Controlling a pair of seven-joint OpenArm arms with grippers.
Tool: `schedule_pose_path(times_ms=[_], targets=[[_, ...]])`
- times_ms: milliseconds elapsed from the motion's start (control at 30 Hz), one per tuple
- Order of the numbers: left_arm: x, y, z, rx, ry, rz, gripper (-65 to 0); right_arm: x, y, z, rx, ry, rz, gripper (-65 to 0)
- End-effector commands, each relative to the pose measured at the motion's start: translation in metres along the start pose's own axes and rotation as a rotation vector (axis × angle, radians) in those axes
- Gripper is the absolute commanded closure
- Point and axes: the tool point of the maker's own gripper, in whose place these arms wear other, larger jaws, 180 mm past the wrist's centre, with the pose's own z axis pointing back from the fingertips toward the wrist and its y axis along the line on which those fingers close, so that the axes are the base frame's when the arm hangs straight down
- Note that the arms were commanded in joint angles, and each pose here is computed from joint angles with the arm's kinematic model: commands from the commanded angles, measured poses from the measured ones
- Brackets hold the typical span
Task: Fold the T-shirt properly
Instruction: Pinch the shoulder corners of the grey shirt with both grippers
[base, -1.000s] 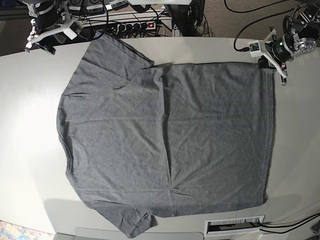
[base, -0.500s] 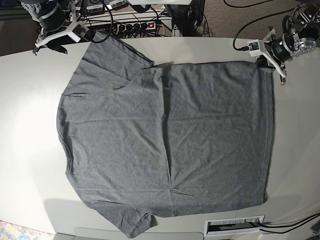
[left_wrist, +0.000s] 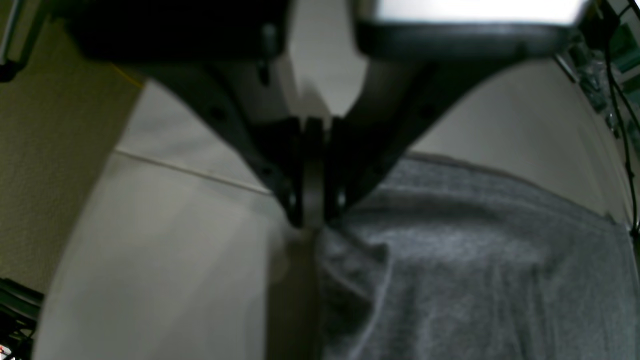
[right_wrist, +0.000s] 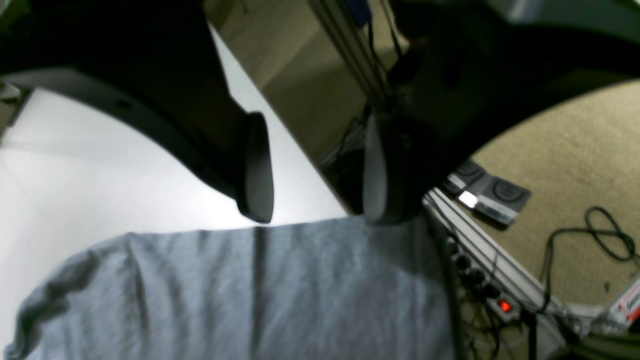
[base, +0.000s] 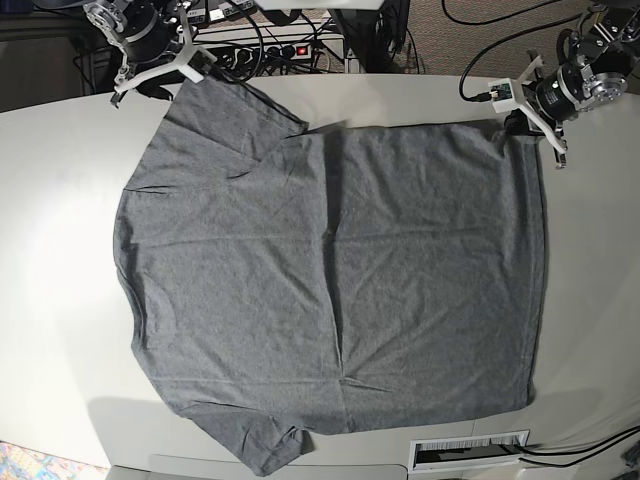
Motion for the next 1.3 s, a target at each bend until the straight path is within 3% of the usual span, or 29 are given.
schedule_pose_path(times_ms=[0,933,1100,1267], targets=[[0.001,-0.001,0.002,-0.017,-0.007,-0.010,0.0,0.002,-0.004,0.002,-0.015,-0.012,0.008,-30.2],[0.001,-0.001,0.002,-0.017,-0.007,-0.010,0.0,-0.001,-0.009,-0.037,0.001,-0.031,-0.049,-30.0],[0.000,-0.001,0.002,-0.018,-0.006,-0.010,0.0,0.003,0.001,-0.037,0.029,-0.007,-0.037,-14.3],[0.000,-0.001,0.002,-0.018,-0.006,-0.010,0.0,0.004,-0.002,-0.028,0.018,0.047,-0.025,-4.3]])
